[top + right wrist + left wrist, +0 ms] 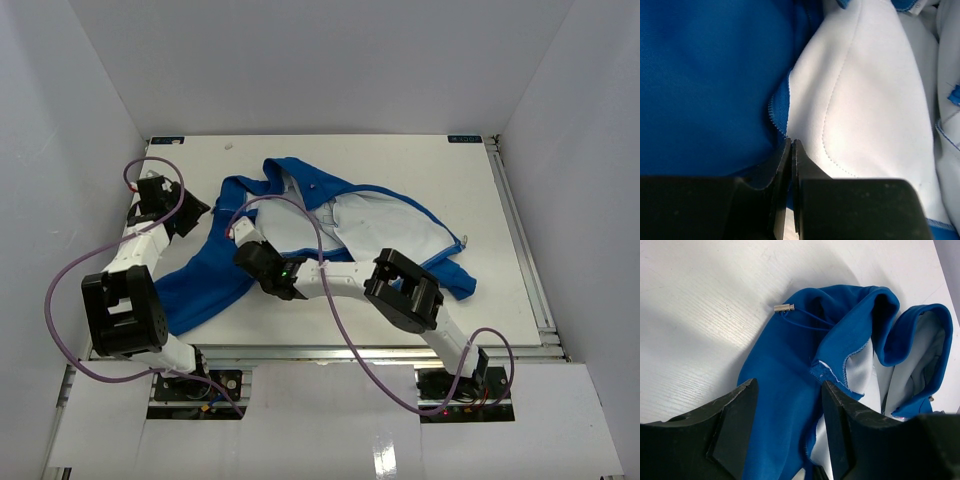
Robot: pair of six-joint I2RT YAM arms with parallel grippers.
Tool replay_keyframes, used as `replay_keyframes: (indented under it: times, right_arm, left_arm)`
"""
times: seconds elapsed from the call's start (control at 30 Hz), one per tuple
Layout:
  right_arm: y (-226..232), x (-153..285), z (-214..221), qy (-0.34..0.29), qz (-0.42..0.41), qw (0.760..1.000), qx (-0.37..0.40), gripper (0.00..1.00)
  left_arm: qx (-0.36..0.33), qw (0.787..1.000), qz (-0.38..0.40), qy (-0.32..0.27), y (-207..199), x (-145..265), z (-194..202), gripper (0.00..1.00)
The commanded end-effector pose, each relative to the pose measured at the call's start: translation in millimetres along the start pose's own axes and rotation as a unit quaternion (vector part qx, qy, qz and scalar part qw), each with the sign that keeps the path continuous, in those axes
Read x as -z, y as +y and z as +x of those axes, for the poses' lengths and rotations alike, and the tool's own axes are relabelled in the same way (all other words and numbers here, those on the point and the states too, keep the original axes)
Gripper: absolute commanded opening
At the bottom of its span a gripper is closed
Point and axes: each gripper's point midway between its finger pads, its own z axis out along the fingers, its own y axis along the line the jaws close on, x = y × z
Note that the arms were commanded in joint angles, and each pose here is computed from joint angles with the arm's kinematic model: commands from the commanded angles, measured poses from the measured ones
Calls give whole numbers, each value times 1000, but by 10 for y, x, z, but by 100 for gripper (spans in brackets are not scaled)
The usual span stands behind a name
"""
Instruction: Zip up the jacket
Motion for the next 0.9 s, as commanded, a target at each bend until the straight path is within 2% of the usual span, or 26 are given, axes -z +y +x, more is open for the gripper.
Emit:
replay_keyframes:
  times: [0.0, 0.17, 0.43, 0.87]
  right_arm:
    - [-286, 363, -404, -37, 1, 999, -29, 8]
    - [-521, 735, -592, -56, -10, 998, -39, 8]
    - [-923, 1165, -483, -47, 7, 997, -64, 8]
    - [-1622, 1511, 28, 13, 26, 990, -135, 8]
  left_arm:
    - [-10, 1000, 4, 17, 49, -55, 95, 64]
    - [-12, 999, -7, 33, 112, -122, 157, 64]
    - [-21, 999, -14, 36, 148, -144, 163, 63]
    - [-29, 998, -10, 52, 117, -202, 207, 63]
